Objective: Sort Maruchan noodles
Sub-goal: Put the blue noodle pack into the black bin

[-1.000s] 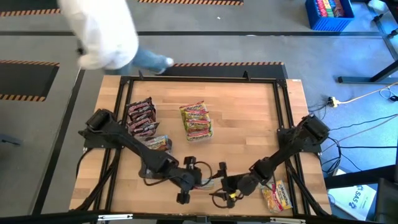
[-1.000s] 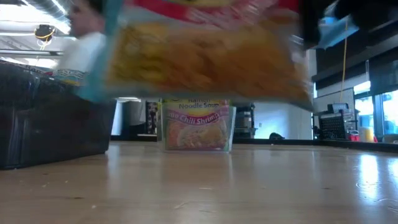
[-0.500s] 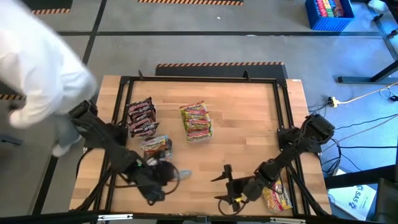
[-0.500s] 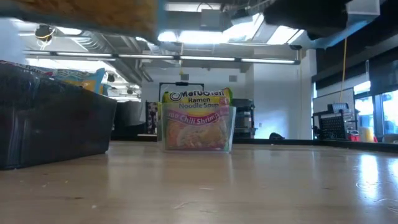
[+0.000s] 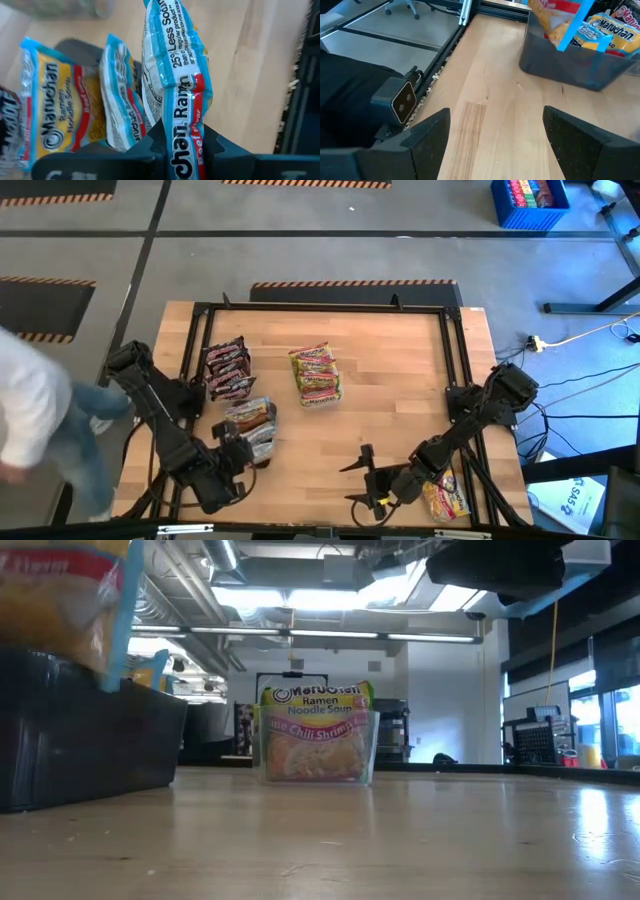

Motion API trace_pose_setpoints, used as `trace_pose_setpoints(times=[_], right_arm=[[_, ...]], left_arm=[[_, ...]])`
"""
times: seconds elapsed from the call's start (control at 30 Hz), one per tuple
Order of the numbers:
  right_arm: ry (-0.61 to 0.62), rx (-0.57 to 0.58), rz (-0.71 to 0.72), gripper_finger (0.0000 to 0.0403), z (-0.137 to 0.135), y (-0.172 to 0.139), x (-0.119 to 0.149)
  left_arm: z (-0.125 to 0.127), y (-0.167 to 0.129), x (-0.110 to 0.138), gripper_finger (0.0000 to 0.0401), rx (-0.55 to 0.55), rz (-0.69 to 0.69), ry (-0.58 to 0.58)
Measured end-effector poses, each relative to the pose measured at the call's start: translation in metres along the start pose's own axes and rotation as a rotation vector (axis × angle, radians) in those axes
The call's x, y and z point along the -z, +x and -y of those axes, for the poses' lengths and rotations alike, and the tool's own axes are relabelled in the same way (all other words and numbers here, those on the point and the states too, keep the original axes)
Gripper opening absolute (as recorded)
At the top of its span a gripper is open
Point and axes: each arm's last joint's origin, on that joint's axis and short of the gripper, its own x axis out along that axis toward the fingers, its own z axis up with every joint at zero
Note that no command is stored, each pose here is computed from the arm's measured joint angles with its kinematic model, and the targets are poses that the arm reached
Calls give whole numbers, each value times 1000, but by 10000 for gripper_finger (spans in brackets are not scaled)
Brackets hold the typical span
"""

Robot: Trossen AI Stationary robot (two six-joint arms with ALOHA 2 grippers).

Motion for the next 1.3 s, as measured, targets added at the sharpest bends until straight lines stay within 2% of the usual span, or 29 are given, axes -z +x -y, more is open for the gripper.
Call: trace_pose_setpoints(times=[0.2, 0.4, 0.7, 0.83, 0.97, 1.13, 1.3], right_arm=[[1, 0, 1, 301, 0, 0, 0], [7, 0, 0, 301, 0, 0, 0], [7, 0, 0, 301, 0, 0, 0], [12, 23, 14, 301, 9, 5, -3], [22, 62, 31, 301, 32, 23, -15], [-25, 61, 14, 301, 56, 58, -30], [-86, 109, -18, 301, 83, 96, -56]], left_arm=[[-11, 21, 8, 39, -92, 10, -24], [-15, 24, 3, 39, -125, 32, 15], [-24, 23, 4, 39, -240, 91, 70], [-24, 23, 3, 39, -250, 109, 81], [-26, 23, 4, 39, -270, 126, 90], [-26, 25, 4, 39, -277, 133, 93], [-29, 25, 3, 39, -307, 138, 146]])
